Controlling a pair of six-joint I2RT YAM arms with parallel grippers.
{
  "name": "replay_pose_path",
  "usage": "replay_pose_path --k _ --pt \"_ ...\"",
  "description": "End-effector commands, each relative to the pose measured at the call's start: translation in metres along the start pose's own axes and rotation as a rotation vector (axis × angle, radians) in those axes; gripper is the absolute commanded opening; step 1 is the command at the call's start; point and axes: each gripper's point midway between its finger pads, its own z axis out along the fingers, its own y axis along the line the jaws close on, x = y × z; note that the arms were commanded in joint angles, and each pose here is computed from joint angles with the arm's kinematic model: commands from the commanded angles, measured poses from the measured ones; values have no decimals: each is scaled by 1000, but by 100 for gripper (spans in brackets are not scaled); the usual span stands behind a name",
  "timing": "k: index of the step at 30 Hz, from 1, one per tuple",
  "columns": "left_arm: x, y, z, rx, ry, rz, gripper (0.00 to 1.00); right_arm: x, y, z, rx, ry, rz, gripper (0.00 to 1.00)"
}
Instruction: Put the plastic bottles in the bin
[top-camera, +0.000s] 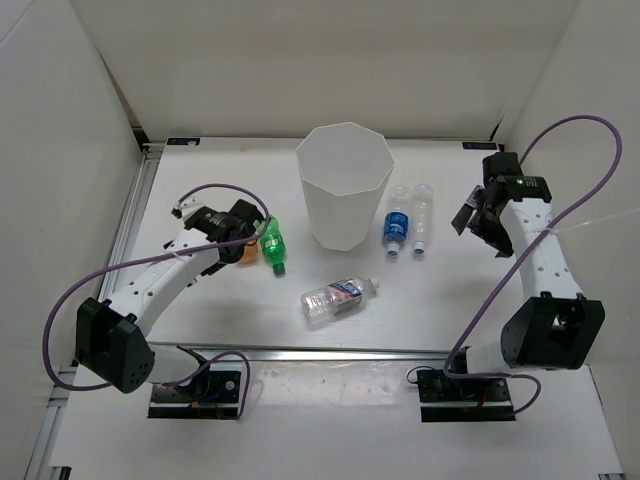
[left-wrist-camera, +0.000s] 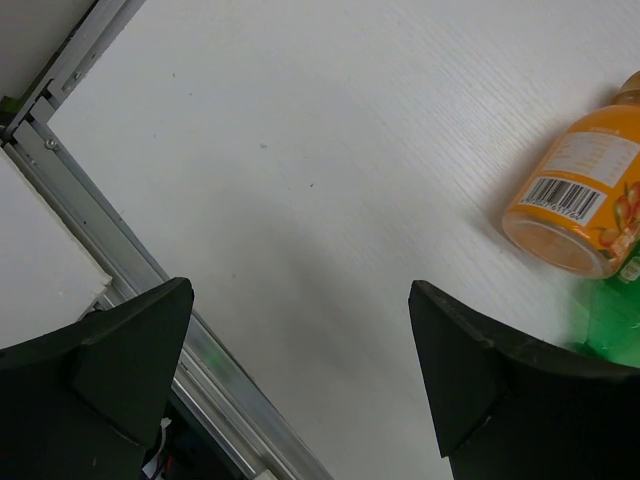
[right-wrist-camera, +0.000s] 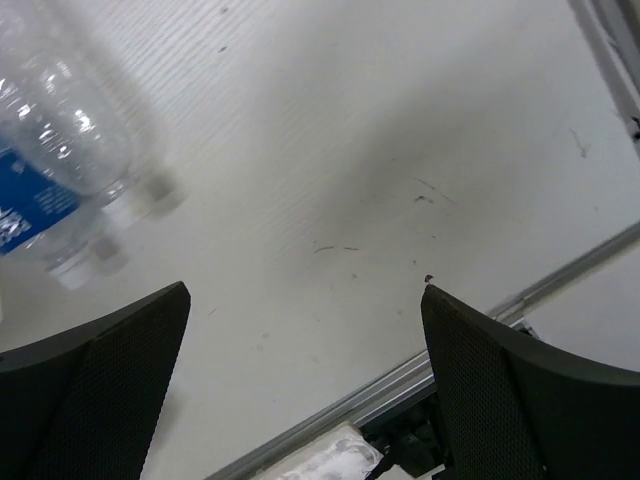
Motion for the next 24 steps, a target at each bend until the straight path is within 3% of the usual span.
replay_pose_path --k 1,7,14,24 --pt "1 9 -1 3 -18 -18 100 -12 36 1 -177 13 -116 100" --pt "0 17 -3 6 -29 -25 100 -25 87 15 -303 132 -138 100" --pt "2 22 -3 -8 -24 3 100 -49 152 35 -411 111 -212 100" --pt "8 26 -2 -7 -4 51 100 -42 179 107 -362 219 -244 100"
